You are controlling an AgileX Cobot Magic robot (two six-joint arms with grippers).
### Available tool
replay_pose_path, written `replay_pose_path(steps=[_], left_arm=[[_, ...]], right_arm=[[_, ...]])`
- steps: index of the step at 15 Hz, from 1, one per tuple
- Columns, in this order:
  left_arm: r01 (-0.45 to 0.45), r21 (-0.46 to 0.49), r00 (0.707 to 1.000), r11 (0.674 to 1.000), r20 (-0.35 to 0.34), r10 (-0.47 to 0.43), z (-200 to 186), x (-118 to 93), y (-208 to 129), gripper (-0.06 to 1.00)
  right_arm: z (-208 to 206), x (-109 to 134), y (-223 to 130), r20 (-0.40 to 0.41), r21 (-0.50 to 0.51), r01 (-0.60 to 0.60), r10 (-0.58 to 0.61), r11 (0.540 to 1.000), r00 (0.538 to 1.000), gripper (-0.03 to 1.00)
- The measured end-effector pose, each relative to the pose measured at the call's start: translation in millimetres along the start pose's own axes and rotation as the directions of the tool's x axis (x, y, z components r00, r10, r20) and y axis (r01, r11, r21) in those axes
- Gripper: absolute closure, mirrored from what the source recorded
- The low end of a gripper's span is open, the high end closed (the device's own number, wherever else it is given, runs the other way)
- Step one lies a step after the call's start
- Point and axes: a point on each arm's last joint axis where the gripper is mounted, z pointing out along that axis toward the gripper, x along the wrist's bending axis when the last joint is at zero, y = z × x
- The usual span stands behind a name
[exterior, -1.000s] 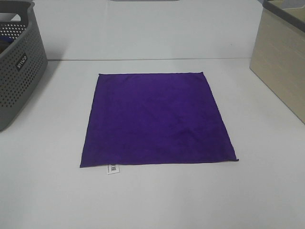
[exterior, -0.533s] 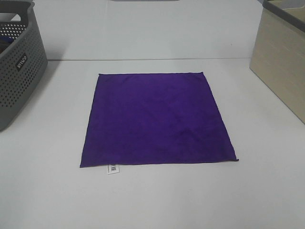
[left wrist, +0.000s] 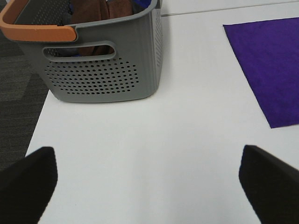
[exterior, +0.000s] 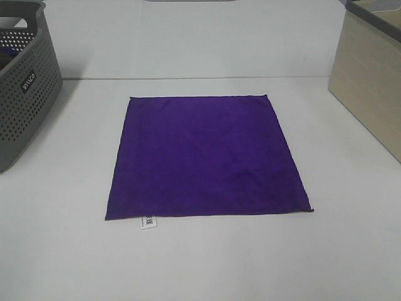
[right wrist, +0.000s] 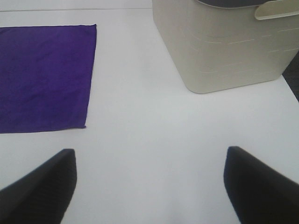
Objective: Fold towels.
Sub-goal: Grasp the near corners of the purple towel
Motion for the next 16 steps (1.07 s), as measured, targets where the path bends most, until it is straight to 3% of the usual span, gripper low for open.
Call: replay_pose_path(steps=[7,9,11,13,15,16], left_arm=[[-0.001,0.0,1.0,1.0,-0.002,0.001,0,0,0,-0.04],[-0.004,0.079,1.0,0.997,0.003,0.004,3,1,8,-0.04],[-0.012,0.308,0.999,0.951,0.032,0.003,26,1,50,-0.04],[-0.017,0.482,0.998,0.876,0.064,-0.016,69,-3,76,-0.04],[-0.023,0.619,0.987,0.785,0.138,-0.08,118,-15,79,-0.04],[-0.045,0.643,0.973,0.765,0.203,-0.113,142,-23,78,-0.04]], right_arm=[[0,0,0,-0.003,0.0,-0.002,0.002,1.0,1.0,0.14],[1,5,6,-0.057,0.07,-0.027,0.031,0.997,0.998,0.14],[28,9,46,-0.087,0.311,-0.065,0.096,0.948,0.992,0.14],[80,10,77,-0.067,0.523,-0.073,0.127,0.849,0.99,0.14],[136,15,87,-0.104,0.627,-0.021,0.11,0.779,0.988,0.14],[162,22,86,-0.178,0.641,0.024,0.119,0.767,0.977,0.14]])
